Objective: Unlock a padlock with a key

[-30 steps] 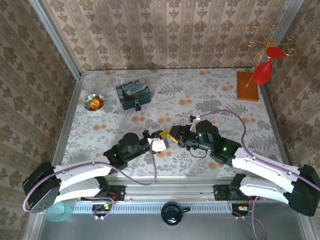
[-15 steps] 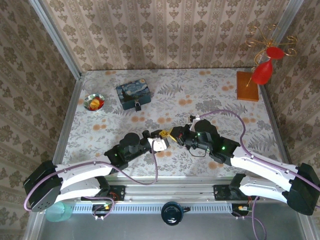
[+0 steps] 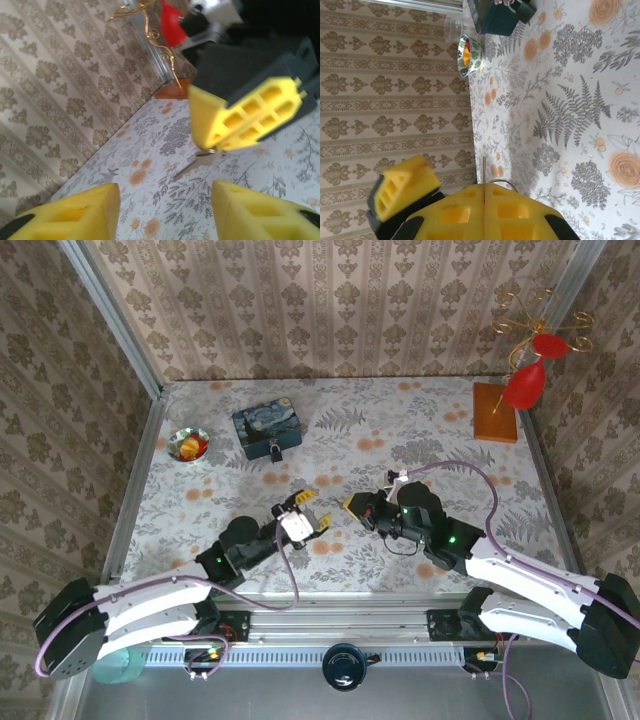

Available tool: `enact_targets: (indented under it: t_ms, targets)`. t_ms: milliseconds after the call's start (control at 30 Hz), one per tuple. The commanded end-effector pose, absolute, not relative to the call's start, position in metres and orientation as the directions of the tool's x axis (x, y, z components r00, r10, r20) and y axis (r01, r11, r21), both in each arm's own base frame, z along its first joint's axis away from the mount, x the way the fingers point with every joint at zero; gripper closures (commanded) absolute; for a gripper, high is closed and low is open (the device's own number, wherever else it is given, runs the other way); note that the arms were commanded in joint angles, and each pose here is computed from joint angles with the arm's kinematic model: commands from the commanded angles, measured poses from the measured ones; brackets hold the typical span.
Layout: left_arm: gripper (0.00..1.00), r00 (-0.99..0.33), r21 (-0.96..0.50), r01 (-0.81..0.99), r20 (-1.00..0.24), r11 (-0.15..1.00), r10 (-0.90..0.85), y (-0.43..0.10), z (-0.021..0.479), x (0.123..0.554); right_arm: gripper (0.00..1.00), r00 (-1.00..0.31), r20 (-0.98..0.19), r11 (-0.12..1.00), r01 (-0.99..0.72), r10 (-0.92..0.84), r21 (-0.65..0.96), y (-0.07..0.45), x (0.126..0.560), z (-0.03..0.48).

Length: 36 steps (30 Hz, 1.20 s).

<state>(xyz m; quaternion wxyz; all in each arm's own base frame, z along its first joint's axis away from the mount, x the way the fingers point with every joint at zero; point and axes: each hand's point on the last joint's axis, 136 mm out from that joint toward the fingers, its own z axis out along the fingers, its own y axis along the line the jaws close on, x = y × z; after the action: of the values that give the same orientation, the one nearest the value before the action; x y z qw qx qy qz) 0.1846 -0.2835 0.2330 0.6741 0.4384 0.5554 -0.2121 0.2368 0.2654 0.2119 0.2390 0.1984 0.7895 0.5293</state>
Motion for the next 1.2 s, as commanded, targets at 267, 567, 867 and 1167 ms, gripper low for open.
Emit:
enact_targets:
  t_ms: [267, 567, 867, 1167]
  targets:
    - [0.4, -0.486, -0.555, 0.685, -0.831, 0.473, -0.271, -0.26, 0.274, 0.211, 1.0, -0.68, -0.428, 0.304, -0.303, 0.595, 0.903, 0.268, 0.246, 0.257]
    - [0.44, -0.666, -0.752, 0.566, -0.659, 0.337, -0.35, -0.276, 0.271, 0.221, 1.0, -0.657, -0.468, 0.295, -0.364, 0.591, 0.884, 0.279, 0.245, 0.266]
    - [0.48, -0.704, -0.792, 0.541, -0.61, 0.282, -0.364, -0.283, 0.268, 0.222, 1.0, -0.682, -0.46, 0.294, -0.353, 0.568, 0.888, 0.292, 0.247, 0.263]
    - [0.53, -0.724, -0.801, 0.516, -0.597, 0.304, -0.345, -0.281, 0.253, 0.223, 1.0, -0.7, -0.455, 0.276, -0.361, 0.551, 0.891, 0.298, 0.244, 0.267]
